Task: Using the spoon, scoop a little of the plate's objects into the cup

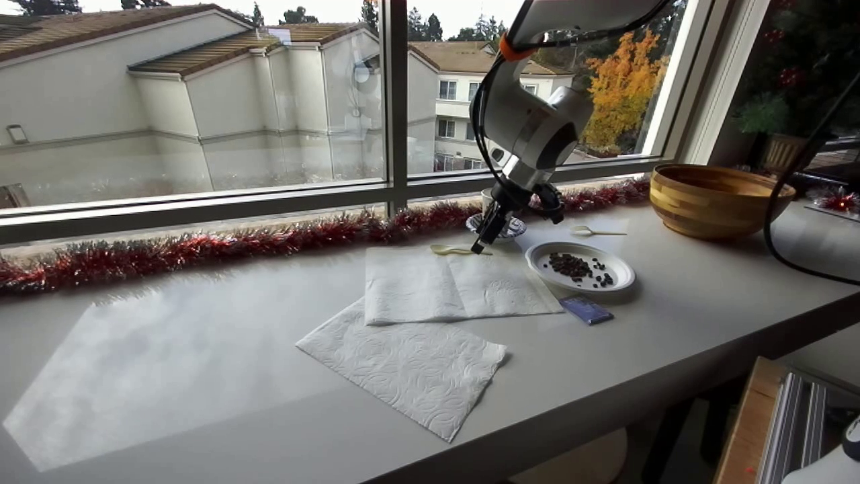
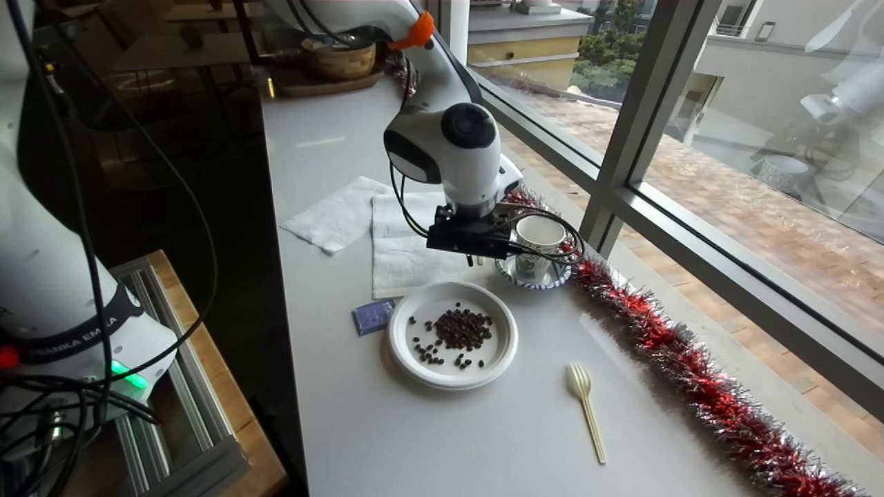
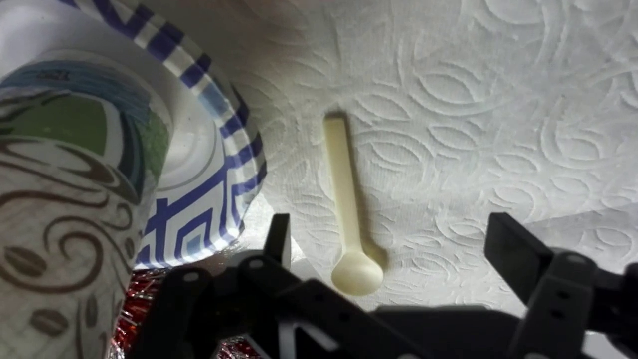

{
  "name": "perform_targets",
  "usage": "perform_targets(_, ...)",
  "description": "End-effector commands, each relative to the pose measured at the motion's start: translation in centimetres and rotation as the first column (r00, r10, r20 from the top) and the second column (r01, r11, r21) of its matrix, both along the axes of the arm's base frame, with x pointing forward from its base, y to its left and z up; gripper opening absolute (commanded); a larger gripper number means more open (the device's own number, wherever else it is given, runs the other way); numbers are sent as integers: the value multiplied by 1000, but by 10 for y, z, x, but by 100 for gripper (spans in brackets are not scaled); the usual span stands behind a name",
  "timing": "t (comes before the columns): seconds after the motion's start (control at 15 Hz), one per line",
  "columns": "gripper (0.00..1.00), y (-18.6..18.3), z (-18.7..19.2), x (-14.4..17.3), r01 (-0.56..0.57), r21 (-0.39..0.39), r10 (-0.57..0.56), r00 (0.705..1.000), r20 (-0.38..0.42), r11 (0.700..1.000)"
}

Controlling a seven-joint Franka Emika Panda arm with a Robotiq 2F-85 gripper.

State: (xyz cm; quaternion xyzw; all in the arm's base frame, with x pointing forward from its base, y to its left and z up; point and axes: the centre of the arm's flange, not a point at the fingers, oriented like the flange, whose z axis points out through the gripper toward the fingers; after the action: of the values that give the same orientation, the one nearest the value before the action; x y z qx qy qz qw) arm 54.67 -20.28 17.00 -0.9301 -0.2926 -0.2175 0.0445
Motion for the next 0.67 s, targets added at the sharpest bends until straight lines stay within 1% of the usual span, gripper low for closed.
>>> perform_targets(0.0, 100, -4, -9, 12, 13, 23, -14, 999, 33, 1000)
perform_targets(0.6, 100, 3, -29, 18, 62, 42, -64, 997, 44, 997)
